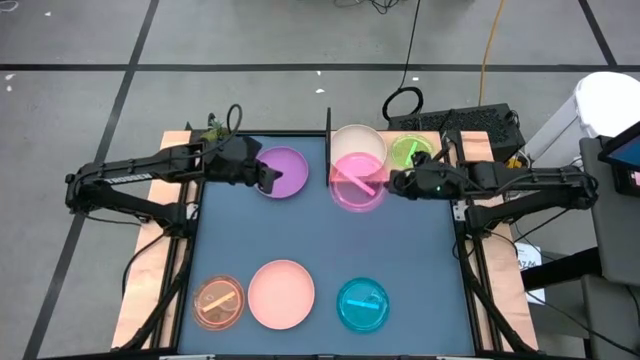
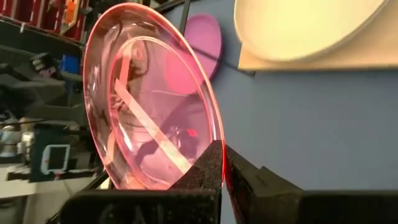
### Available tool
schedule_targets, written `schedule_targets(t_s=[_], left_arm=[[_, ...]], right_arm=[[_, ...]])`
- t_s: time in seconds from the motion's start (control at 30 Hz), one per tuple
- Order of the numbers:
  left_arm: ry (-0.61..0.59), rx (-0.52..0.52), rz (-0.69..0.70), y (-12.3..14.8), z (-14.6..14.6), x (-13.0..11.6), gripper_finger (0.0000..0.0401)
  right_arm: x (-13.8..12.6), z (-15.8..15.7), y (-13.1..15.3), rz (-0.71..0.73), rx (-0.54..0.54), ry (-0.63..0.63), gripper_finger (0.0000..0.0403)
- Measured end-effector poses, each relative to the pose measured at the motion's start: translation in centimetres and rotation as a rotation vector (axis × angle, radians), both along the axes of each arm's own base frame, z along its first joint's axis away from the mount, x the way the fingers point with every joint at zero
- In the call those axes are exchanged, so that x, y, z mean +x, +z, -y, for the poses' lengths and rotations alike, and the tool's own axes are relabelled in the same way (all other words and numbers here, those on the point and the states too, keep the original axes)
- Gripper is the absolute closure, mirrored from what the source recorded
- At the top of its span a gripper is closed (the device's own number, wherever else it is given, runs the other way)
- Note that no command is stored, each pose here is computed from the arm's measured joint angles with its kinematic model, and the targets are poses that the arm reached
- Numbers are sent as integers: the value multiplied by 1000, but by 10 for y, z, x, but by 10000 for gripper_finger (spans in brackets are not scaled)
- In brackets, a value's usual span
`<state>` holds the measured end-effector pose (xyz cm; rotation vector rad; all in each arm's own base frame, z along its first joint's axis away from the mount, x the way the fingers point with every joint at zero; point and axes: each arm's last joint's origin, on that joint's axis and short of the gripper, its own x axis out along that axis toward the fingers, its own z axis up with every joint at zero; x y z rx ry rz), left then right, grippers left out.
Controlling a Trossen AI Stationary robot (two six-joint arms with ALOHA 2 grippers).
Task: Place and stack plates onto a shelf
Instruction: Stack the pink plate on top of the green plate on the shelf
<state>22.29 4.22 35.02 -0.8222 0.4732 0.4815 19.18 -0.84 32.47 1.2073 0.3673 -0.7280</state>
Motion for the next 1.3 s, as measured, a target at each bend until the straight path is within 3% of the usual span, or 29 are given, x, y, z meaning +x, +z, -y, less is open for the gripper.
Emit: schedule_targets(t_s=[0.3,0.6,0.8,0.97,1.3], left_arm=[[-4,-1,-2,0,0,0,397],[-18,23,-14,-1,-1,0,397],[-23,28,-15,-1,-1,0,397],[-10,26,-17,-1,-3,0,397],[-3,38,-23,-2,-5,0,397]], right_arm=[[-8,14,12,-19,-52,-60,403],[-10,20,15,-32,-203,-226,403],[-12,23,14,-4,-219,-338,403],[-15,21,-9,22,-152,-382,403],[-24,18,-69,273,-59,-527,403]])
